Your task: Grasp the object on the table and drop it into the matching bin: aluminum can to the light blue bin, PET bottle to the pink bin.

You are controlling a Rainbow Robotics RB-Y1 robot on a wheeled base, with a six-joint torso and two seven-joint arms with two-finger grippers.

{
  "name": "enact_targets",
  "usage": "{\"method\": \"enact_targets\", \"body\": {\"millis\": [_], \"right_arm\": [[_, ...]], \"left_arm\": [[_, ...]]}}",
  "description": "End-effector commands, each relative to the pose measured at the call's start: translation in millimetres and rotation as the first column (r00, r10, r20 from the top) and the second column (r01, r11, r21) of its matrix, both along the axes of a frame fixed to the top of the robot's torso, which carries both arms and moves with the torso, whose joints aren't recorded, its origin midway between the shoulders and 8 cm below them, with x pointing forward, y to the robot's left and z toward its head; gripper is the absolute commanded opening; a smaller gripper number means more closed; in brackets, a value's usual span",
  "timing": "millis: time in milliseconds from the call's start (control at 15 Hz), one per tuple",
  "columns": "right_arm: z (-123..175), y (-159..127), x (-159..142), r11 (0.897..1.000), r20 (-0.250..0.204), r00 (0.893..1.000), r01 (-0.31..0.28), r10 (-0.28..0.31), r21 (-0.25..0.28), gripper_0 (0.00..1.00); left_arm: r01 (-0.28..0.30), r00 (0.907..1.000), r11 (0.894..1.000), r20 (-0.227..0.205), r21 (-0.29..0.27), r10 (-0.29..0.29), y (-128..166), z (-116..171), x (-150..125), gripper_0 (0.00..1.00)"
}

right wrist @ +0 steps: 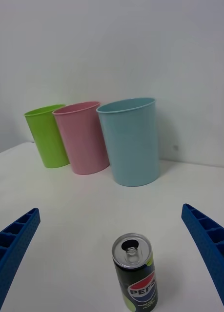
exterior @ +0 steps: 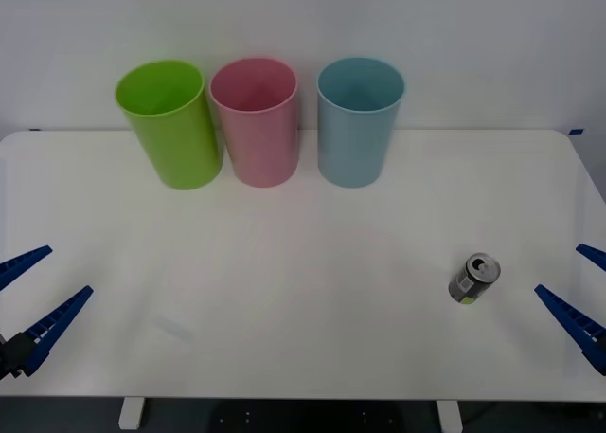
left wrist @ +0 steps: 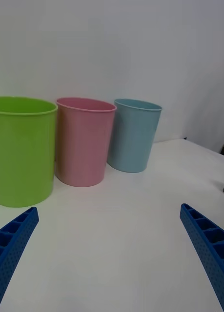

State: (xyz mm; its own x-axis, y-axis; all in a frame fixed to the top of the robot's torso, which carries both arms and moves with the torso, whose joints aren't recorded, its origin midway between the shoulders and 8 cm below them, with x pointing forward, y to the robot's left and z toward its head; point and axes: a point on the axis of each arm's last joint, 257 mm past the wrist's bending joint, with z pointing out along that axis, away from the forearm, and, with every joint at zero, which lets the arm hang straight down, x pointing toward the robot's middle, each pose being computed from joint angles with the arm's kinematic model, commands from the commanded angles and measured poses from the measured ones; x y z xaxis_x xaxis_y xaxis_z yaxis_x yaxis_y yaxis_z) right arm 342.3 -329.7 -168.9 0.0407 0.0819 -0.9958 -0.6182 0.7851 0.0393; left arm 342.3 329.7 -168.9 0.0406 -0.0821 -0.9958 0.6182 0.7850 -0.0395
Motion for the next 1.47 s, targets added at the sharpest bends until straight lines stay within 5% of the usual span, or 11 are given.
{"method": "enact_targets", "body": {"millis": [67,333,1000,1467], "right_arm": [[0,0,0,1.000,0.000,1.000,0.000,0.000,0.000,1.00],[-6,-9,-5,1.000,-0.016,0.999,0.031,-0.031,0.002,1.00],[-42,-27,-35,0.993,-0.091,0.993,0.069,-0.078,-0.096,1.00],[-79,-29,-38,0.967,-0.081,0.985,0.133,-0.154,-0.218,1.00]], "left_arm": [[0.000,1.0000,1.000,0.000,0.000,0.000,0,0,0,1.00],[0.000,1.0000,1.000,0.000,0.000,0.000,0,0,0,1.00],[0.000,1.0000,1.000,0.000,0.000,0.000,0,0,0,1.00],[0.000,1.0000,1.000,0.000,0.000,0.000,0,0,0,1.00]]}}
